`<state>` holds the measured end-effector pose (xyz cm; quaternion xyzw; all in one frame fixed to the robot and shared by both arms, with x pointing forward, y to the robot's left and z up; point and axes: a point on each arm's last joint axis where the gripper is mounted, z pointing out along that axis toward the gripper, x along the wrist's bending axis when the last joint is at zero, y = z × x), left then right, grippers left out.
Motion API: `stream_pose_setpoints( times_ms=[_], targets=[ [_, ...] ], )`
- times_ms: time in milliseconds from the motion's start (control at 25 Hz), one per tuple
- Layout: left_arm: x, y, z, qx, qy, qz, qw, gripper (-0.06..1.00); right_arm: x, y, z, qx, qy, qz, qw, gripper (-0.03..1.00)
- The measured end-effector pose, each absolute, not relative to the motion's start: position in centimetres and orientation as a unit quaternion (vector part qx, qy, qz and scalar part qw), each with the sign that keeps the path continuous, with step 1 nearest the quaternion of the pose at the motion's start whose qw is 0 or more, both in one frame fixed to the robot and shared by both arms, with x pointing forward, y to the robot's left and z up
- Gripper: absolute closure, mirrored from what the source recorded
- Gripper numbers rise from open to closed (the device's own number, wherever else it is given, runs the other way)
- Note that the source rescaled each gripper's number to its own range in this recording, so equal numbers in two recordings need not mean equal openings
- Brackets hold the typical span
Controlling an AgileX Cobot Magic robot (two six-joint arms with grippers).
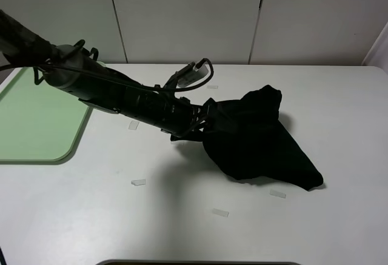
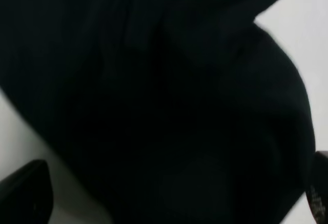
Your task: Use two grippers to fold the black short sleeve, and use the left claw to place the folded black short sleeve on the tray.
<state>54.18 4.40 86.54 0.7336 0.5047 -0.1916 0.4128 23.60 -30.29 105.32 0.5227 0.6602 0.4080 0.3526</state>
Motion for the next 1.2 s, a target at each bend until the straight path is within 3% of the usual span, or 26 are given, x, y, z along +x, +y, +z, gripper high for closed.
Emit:
stream_pose_setpoints(
  times_ms=[360, 760, 880, 1080, 1200],
  targets=[
    [56.2, 2.0, 88.2, 0.732, 0.480, -0.174, 0.451, -0.04, 23.6, -30.3, 105.3, 0.523, 0.660, 0.408, 0.353, -0.03],
    [55.5, -0.9, 87.7, 0.747, 0.457, -0.177, 0.449, -0.01, 23.6, -30.3, 105.3, 0.523, 0.660, 0.408, 0.353, -0.03],
    [54.8, -2.1, 88.2, 0.752, 0.439, -0.185, 0.456, 0.12, 23.6, -30.3, 105.3, 0.523, 0.660, 0.408, 0.353, -0.03],
    [52.7, -4.0, 88.7, 0.770, 0.377, -0.213, 0.468, 0.51, 23.6, -30.3, 105.3, 0.523, 0.660, 0.408, 0.353, -0.03],
    [51.4, -5.0, 88.9, 0.786, 0.328, -0.215, 0.478, 0.60, 23.6, -30.3, 105.3, 0.523, 0.660, 0.408, 0.353, -0.03]
  ],
)
